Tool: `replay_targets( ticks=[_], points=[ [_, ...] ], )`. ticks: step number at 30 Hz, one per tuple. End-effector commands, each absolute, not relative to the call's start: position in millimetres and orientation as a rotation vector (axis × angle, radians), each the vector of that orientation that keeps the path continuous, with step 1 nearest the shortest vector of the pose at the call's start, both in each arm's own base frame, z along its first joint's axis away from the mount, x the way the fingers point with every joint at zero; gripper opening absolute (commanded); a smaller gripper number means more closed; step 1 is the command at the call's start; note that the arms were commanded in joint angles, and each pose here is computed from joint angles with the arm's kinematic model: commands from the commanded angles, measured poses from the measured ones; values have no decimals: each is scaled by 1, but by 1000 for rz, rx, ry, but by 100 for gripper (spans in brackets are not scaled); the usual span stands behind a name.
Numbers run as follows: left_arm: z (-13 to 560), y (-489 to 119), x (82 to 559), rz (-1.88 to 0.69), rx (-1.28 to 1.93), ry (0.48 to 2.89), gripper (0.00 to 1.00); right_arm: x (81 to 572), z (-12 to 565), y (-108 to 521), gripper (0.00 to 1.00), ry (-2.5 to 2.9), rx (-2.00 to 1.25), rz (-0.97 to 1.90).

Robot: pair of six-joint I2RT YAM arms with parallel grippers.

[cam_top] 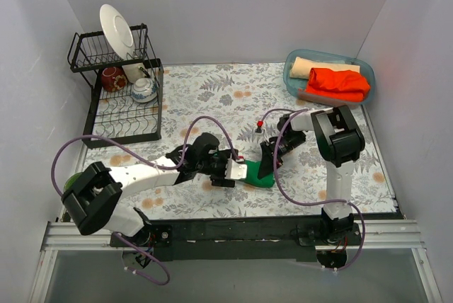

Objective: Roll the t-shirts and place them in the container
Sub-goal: Roll the T-shirt to the center of the board.

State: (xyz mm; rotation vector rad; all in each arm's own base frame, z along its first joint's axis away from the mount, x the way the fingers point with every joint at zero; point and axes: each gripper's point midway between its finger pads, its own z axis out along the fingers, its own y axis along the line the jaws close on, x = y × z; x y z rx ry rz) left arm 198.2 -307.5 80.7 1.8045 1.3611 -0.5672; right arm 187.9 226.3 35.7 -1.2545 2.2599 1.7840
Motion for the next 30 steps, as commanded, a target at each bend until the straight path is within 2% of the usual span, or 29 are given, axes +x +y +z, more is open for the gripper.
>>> replay_targets(
  ticks=[1,7,13,15,16,17,18,20,23,28,30],
  points=[
    [86,-330,215,-458,1812,1166,65,174,35,218,1,2358,-1221,1877],
    [57,-335,205,-505,1912,1123,66,180,39,219,1,2378,-988,2076],
    [36,-345,199,-609,1978,1180,61,197,45,218,3,2327,-968,2043],
    [26,-348,196,-656,2010,1215,58,207,56,216,17,2276,-995,1987],
    [17,-342,187,-709,2044,1281,55,209,58,214,38,2271,-1022,1957],
    [22,-349,191,-725,2035,1292,54,215,63,211,84,2256,-1042,1922],
    [17,-349,189,-754,2046,1316,53,220,71,209,98,2215,-1094,1856],
    [21,-352,187,-818,2034,1374,50,228,74,198,99,2240,-1134,1739],
    [21,-355,190,-883,2016,1450,49,260,83,179,99,2211,-1197,1420],
    [16,-358,195,-1017,1980,1614,47,303,115,151,99,1972,-1316,730],
    [24,-365,201,-1083,1940,1676,47,287,123,150,99,1865,-1362,592]
  ],
)
